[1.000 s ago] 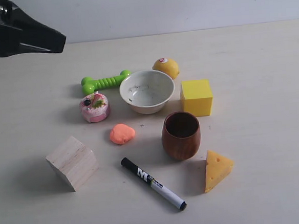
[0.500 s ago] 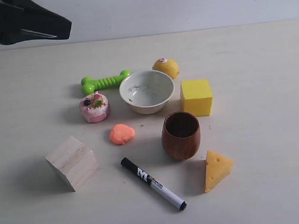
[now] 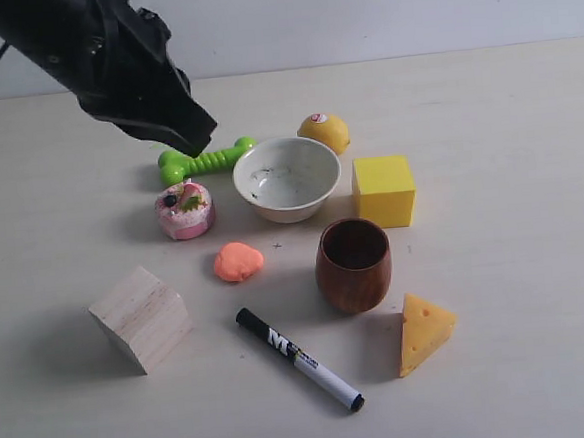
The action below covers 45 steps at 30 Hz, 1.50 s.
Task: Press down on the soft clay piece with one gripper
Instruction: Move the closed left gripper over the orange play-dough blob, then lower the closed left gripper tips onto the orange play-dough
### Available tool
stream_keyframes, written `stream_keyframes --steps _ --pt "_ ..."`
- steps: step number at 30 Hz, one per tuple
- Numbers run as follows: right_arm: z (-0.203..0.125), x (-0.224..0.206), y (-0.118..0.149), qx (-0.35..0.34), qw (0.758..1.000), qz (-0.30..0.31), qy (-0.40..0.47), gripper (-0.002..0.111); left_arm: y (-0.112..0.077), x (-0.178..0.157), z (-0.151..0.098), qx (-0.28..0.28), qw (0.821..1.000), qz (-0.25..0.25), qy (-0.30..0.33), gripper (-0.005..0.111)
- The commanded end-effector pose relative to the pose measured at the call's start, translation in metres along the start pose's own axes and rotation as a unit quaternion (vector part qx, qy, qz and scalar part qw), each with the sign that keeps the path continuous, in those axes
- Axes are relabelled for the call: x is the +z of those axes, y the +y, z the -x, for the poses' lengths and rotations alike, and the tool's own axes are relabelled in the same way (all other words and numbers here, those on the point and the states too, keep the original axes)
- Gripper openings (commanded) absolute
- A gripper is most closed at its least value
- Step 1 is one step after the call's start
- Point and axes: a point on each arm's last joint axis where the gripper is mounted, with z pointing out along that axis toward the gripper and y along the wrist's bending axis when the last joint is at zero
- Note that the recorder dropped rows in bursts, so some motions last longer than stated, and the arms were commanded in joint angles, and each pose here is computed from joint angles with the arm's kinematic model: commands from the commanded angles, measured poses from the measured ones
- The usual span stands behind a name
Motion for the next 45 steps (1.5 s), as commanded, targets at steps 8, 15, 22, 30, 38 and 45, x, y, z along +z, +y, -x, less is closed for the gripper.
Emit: stream_keyframes --steps 8,15,22,30,38,45 --pt "-0.001 0.0 0.0 -0.001 1.0 0.0 -0.003 0.0 0.018 0.082 0.003 -0.061 0.991 -0.004 0.121 0.001" --pt "-0.001 0.0 0.0 -0.001 1.0 0.0 -0.003 0.0 0.023 0.109 -0.001 -0.026 0.99 -0.01 0.135 0.001" --pt "-0.001 0.0 0.0 -0.001 1.0 0.0 -0.003 0.0 0.025 0.116 0.002 -0.024 0.993 -0.004 0.119 0.0" --pt "-0.001 0.0 0.0 -0.002 1.0 0.0 -0.003 0.0 0.027 0.135 -0.003 -0.028 0.99 -0.009 0.14 0.0" --pt "-0.001 0.0 0.0 -0.002 1.0 0.0 -0.003 0.0 0.03 0.149 -0.005 -0.031 0.99 -0.006 0.138 0.0" --pt "-0.001 0.0 0.0 -0.001 1.0 0.0 -0.003 0.0 0.031 0.148 -0.003 -0.031 0.991 -0.005 0.133 0.0"
